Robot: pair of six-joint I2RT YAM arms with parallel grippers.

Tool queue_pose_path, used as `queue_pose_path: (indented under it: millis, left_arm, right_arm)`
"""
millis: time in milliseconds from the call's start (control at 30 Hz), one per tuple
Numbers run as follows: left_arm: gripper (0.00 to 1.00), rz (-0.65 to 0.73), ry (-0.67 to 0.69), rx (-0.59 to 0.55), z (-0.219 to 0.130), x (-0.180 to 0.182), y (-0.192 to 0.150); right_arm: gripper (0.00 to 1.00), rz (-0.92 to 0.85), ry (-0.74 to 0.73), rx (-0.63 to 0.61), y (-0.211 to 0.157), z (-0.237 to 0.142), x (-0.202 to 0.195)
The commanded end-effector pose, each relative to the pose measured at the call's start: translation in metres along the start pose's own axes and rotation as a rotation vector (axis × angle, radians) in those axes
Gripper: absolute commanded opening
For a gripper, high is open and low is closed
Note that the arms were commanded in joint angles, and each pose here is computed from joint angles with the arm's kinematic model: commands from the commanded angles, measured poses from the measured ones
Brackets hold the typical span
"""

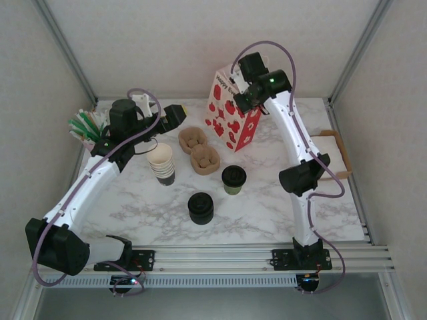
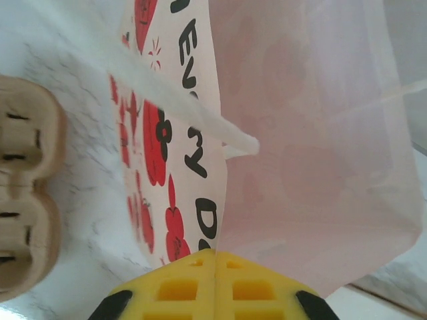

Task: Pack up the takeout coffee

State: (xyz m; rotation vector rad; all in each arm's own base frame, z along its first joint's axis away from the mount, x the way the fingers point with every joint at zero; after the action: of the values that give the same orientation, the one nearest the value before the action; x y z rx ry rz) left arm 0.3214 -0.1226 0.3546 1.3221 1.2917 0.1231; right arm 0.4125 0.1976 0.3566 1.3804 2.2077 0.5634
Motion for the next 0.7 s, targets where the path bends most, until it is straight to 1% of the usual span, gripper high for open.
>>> queue_pose_path:
  millis: [0, 133, 267, 567, 667]
  left_arm:
    - [1.0, 0.009, -0.034, -0.011, -0.003, -0.002, 0.002]
    - [1.0, 0.008, -0.038, 0.0, -0.002, -0.001, 0.0]
    - [1.0, 0.008, -0.039, 0.007, -0.001, 0.0, -0.002]
    - [1.0, -0.005, -0.04, 0.021, 0.003, 0.005, -0.007]
    - [1.0, -0.012, -0.045, 0.023, 0.005, 0.005, -0.008]
  right_arm:
    - [0.04, 0.044, -0.17, 0.041, -0.018, -0.028, -0.014]
    - [0.04, 0.062, -0.254, 0.058, -0.035, -0.045, -0.014]
    - [0.04, 0.081, -0.298, 0.083, -0.055, -0.057, -0.011]
    - [0.04, 0.152, -0.404, 0.144, -0.102, -0.076, -0.01]
    - [0.05, 0.161, -0.408, 0.159, -0.114, -0.076, -0.006]
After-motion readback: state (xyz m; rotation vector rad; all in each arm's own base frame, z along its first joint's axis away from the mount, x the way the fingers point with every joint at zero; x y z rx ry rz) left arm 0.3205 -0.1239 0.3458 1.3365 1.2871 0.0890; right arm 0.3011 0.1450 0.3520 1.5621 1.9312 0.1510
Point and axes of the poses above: each hand's point on the last joint's axis, 136 mm out from that joint toward the fingers, its own z axis out along the fingers, its own x axis along the line the jaws close on, y = z × x, the point moved 8 cm from there along -z, back along the fingers, and after that the axes turned 9 degrees about z, right-handed, at the moved point
